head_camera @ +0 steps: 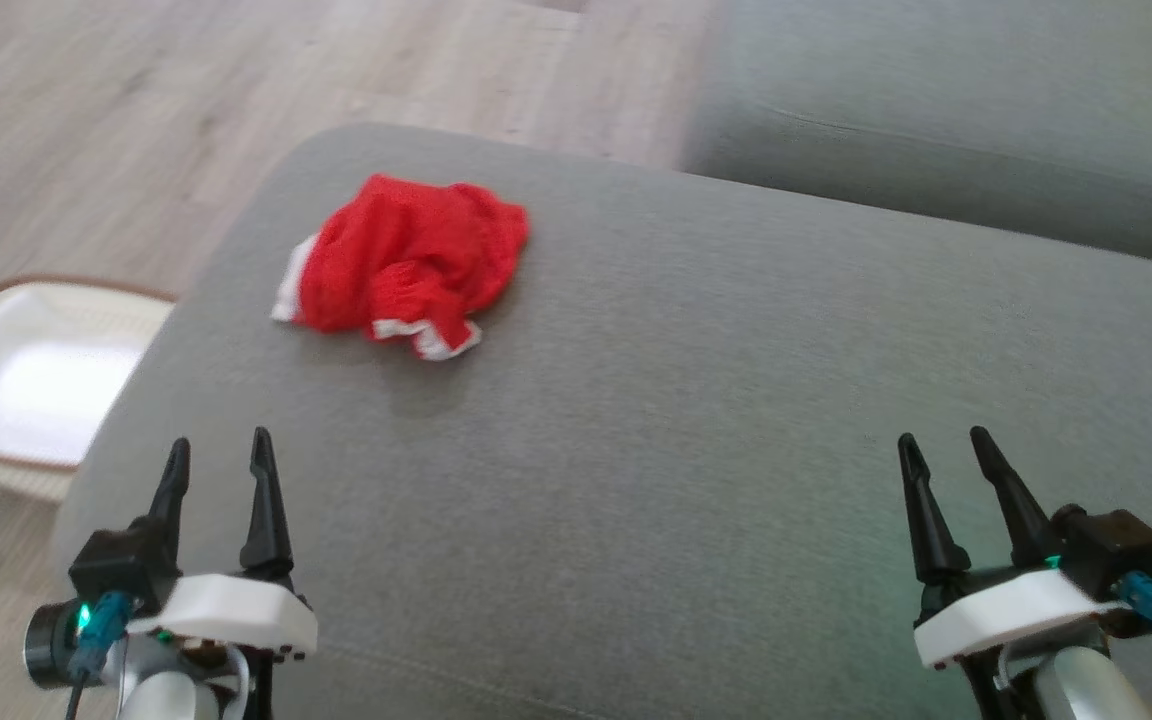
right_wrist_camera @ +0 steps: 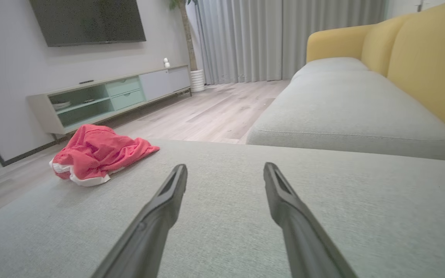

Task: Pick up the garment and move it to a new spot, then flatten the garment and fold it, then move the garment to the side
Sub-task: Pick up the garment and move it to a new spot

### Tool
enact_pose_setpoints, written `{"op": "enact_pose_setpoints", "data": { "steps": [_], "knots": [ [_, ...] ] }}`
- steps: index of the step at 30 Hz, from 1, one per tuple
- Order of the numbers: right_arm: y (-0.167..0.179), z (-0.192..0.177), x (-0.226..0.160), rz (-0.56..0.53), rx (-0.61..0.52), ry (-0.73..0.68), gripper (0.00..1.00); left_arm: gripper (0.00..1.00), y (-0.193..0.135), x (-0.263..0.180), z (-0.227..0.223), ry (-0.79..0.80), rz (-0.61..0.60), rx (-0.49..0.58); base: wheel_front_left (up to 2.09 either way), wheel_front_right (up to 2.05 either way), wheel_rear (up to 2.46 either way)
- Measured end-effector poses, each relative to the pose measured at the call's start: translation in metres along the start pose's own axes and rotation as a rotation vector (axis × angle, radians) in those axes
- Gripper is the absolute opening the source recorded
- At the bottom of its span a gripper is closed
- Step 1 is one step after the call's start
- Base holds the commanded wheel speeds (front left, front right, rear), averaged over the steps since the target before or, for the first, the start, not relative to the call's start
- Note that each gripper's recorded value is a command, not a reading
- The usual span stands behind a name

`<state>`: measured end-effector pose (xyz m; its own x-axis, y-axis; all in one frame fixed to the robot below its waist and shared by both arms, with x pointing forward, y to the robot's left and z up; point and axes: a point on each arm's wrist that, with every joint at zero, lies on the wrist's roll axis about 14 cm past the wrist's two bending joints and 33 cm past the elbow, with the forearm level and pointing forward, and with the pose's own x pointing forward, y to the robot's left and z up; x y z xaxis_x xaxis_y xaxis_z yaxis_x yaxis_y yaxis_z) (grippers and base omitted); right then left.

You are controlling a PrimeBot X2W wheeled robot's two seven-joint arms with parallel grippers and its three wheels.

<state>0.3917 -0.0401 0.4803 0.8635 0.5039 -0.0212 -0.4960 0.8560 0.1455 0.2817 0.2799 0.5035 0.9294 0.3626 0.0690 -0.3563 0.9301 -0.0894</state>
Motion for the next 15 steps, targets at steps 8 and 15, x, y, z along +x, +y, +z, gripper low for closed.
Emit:
{"op": "enact_pose_setpoints", "data": {
  "steps": [8,15],
  "knots": [
    [0.028,-0.009,0.015,0.088,-0.001,0.031,1.0,1.0,0.026,-0.014,0.003,-0.007,0.078,0.01,0.0,0.0,0.0],
    [0.028,-0.008,0.015,0.089,0.003,0.026,1.0,1.0,0.02,-0.011,-0.002,0.011,0.051,0.008,0.0,0.0,0.0]
  ]
}}
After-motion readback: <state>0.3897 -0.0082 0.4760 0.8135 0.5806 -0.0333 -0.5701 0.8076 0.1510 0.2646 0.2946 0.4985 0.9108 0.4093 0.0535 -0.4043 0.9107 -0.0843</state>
